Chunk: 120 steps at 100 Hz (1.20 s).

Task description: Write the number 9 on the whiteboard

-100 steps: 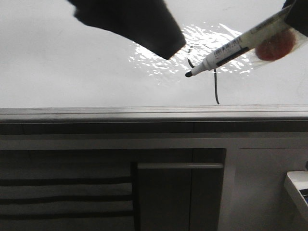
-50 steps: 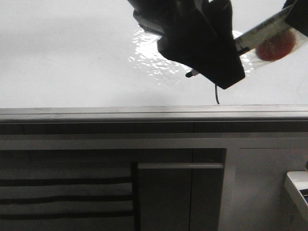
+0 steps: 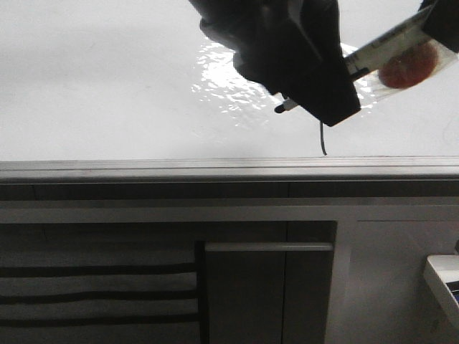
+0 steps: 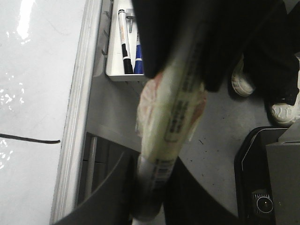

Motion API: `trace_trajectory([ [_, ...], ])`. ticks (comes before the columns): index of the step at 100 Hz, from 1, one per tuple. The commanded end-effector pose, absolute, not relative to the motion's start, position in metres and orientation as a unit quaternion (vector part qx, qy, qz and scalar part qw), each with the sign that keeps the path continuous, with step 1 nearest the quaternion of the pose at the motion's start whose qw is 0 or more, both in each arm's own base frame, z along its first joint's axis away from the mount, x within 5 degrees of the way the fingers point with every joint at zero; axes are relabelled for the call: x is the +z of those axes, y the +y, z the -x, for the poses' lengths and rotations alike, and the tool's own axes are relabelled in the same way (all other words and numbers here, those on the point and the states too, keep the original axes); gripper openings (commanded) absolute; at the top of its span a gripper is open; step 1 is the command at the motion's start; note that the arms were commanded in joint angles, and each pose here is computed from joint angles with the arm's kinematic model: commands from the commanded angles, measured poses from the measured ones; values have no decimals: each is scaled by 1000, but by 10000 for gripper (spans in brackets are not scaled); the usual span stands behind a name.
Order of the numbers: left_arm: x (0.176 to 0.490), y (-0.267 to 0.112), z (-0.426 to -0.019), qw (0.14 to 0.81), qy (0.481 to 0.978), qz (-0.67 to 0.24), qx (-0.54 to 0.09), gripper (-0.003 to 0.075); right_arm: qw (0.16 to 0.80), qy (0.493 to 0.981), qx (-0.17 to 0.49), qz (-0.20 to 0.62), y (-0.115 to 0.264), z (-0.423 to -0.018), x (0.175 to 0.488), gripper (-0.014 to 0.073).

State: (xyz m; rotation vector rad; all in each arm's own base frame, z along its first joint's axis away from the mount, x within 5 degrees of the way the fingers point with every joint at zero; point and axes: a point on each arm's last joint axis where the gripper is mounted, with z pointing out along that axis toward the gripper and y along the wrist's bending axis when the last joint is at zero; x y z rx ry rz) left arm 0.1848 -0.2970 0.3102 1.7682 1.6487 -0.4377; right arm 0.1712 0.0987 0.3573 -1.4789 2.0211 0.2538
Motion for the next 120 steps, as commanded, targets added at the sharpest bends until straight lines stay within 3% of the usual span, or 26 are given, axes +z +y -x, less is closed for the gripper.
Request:
trace_trajectory([
  [1,340,-296,-184,397,624,-648,-183,15,342,751,110,554,101,-167,373,55],
  [11,341,-294,-185,398,624,-648,-180,-16,343,754,110,550,101,-167,373,234],
  [21,345,-286,-189,399,634,-639,-172,-20,341,771,92,530,96,-166,376,319],
  [41,364,-237,-211,399,730,-542,-116,-20,381,822,24,423,65,-155,399,322],
  [53,371,-193,-224,367,828,-414,-91,-20,403,828,18,390,55,-145,407,322],
  [65,361,-150,-234,363,879,-305,-52,-20,411,826,15,386,52,-138,407,322],
  [86,336,-103,-245,446,878,-158,-71,-20,410,827,15,384,52,-139,401,322],
  [120,297,-88,-273,451,884,-70,-99,-20,426,822,13,378,53,-143,400,322],
])
